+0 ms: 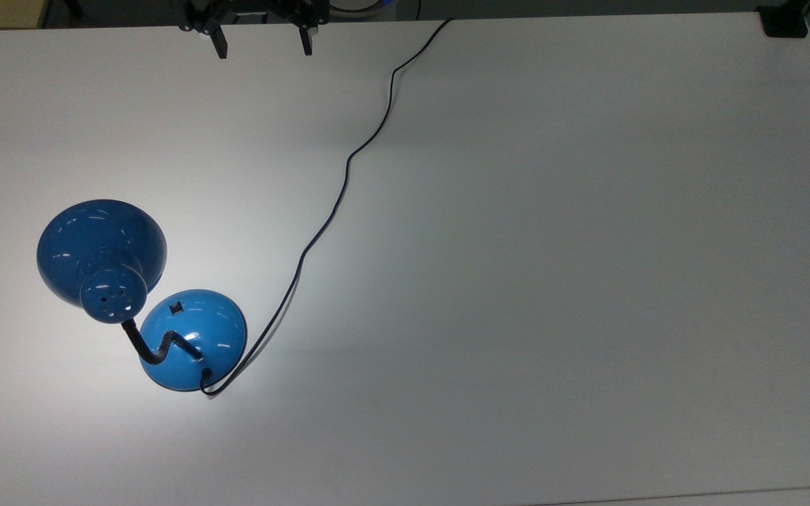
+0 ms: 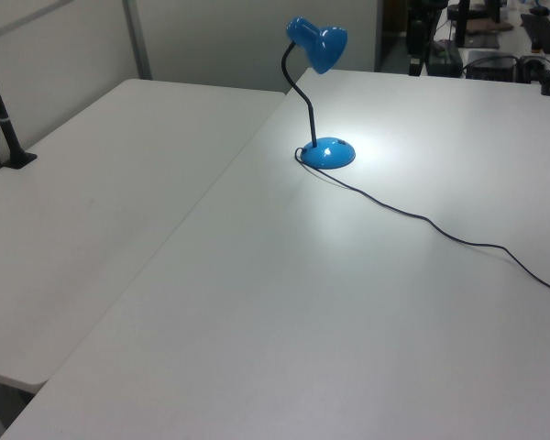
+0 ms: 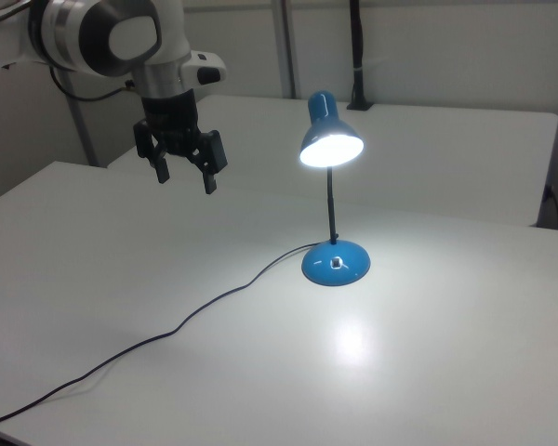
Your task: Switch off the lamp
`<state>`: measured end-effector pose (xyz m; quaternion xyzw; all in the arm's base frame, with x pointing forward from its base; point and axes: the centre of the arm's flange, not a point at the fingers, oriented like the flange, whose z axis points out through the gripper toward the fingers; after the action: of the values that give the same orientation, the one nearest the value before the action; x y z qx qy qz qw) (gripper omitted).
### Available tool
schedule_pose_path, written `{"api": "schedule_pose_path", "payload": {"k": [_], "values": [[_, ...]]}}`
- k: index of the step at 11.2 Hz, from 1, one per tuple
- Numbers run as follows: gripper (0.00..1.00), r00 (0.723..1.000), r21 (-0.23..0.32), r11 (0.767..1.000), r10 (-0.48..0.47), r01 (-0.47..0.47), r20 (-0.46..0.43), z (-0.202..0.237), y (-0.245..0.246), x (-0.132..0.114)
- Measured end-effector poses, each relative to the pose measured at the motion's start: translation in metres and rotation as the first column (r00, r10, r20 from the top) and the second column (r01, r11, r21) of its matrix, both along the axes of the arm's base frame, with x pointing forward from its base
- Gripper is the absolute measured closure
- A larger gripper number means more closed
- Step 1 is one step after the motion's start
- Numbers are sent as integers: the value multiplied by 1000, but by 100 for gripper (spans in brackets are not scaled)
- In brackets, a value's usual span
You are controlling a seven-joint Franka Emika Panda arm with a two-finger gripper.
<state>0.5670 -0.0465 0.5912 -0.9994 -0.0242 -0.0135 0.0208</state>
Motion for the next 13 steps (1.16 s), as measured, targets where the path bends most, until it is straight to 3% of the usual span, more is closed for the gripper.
{"api": "schedule_pose_path", "payload": {"k": [10,12,13], "values": [[0,1000,-1,1000,9,-9,1,0,-5,0],[0,990,-5,990,144,-144,2,-2,-28,-3],[0,973,-5,973,233,-233,-4,-4,-42,-7]]}}
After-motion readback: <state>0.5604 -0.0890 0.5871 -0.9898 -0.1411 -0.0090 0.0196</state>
